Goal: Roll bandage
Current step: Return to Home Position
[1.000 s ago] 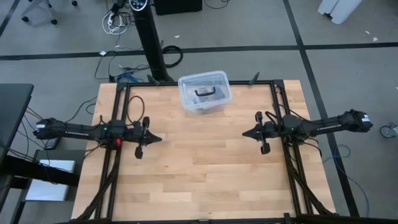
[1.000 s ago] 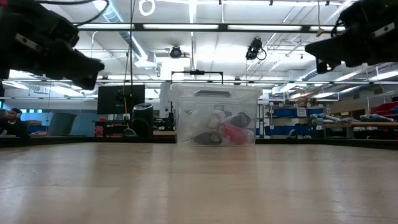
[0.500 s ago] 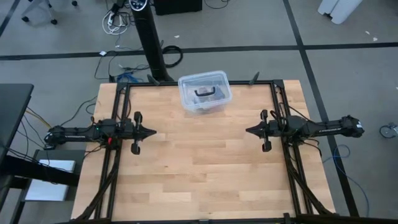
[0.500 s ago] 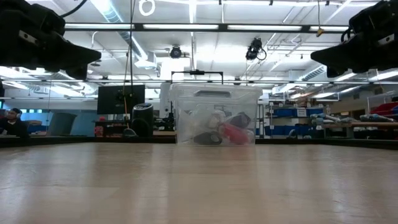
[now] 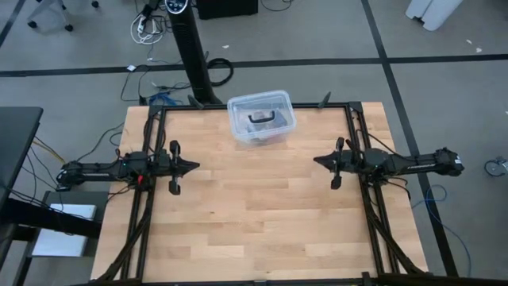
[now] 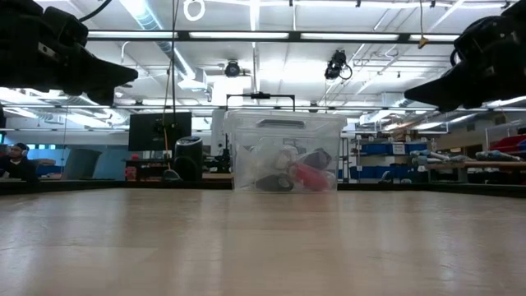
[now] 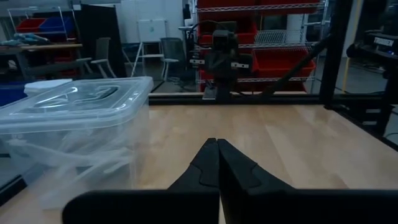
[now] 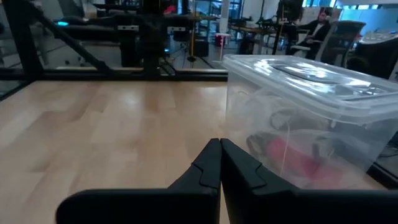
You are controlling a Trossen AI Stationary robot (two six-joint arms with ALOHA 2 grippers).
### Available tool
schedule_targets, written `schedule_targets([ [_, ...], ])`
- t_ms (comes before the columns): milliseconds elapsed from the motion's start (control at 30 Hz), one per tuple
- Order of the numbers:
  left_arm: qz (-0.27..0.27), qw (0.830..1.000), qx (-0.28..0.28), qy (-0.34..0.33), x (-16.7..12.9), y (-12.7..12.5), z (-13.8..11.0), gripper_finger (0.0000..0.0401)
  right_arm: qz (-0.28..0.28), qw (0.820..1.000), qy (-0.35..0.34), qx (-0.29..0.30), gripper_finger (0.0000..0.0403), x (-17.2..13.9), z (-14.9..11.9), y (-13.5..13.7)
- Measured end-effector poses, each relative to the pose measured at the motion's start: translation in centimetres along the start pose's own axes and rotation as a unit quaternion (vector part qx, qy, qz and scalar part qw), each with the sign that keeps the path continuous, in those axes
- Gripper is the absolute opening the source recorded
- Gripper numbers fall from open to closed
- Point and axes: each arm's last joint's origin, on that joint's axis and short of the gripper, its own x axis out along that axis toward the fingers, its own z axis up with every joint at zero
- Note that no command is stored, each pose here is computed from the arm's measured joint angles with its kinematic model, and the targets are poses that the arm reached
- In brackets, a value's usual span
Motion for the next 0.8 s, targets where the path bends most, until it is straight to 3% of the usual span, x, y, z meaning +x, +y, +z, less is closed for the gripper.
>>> schedule_targets([
  [800,0.003,0.998,-0.007,-0.060,-0.1,0.0,1.1,0.0001,0.001,1.000,0.000,-0.011,0.0007,0.0,0.0,0.0],
])
